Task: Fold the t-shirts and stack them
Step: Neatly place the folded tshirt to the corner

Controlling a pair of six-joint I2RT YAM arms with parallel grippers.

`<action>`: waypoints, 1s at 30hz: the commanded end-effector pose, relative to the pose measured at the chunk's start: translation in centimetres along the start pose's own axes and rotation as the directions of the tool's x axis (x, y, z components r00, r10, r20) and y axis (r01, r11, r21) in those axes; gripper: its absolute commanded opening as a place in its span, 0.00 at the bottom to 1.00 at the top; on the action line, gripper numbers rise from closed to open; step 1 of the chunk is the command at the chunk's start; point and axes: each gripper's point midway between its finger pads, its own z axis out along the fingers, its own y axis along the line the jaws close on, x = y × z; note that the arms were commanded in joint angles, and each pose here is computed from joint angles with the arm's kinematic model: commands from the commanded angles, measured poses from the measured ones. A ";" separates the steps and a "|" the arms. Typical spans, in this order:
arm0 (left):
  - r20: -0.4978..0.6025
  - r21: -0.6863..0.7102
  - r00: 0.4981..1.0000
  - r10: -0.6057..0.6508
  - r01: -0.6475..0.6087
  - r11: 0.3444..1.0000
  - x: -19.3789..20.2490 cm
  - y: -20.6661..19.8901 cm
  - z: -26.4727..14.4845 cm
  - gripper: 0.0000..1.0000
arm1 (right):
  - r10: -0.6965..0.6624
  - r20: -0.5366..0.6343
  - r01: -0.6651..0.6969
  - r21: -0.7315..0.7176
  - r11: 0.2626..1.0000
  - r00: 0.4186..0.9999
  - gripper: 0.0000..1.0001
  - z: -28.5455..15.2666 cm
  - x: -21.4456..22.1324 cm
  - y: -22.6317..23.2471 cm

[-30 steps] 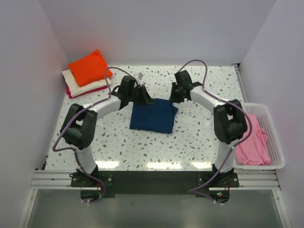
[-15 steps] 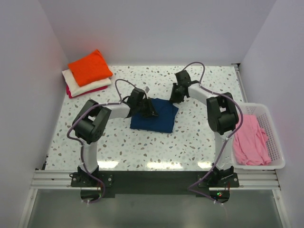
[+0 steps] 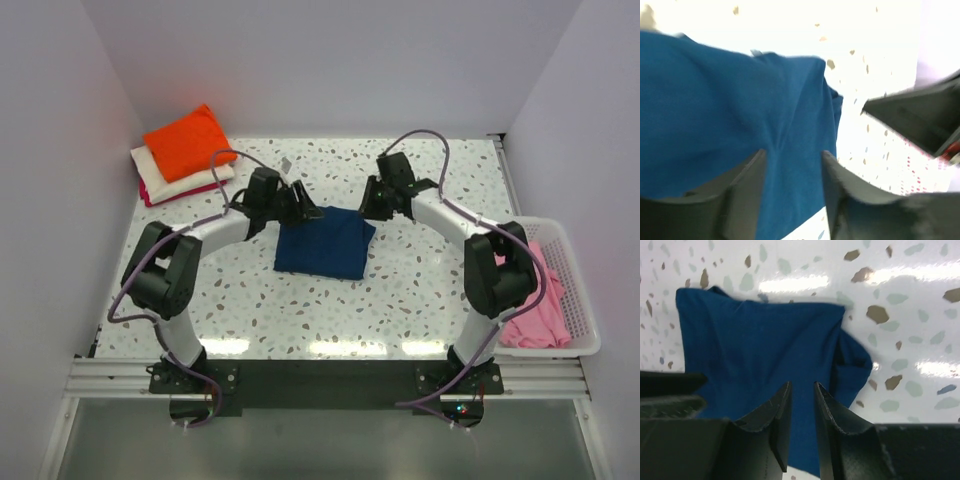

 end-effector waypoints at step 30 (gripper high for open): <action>-0.220 -0.306 0.975 0.013 -0.082 0.948 2.8 14.3 -3.4 0.72 | -0.029 -0.172 0.058 0.161 0.985 0.985 0.05 4.1 6.1 -4.9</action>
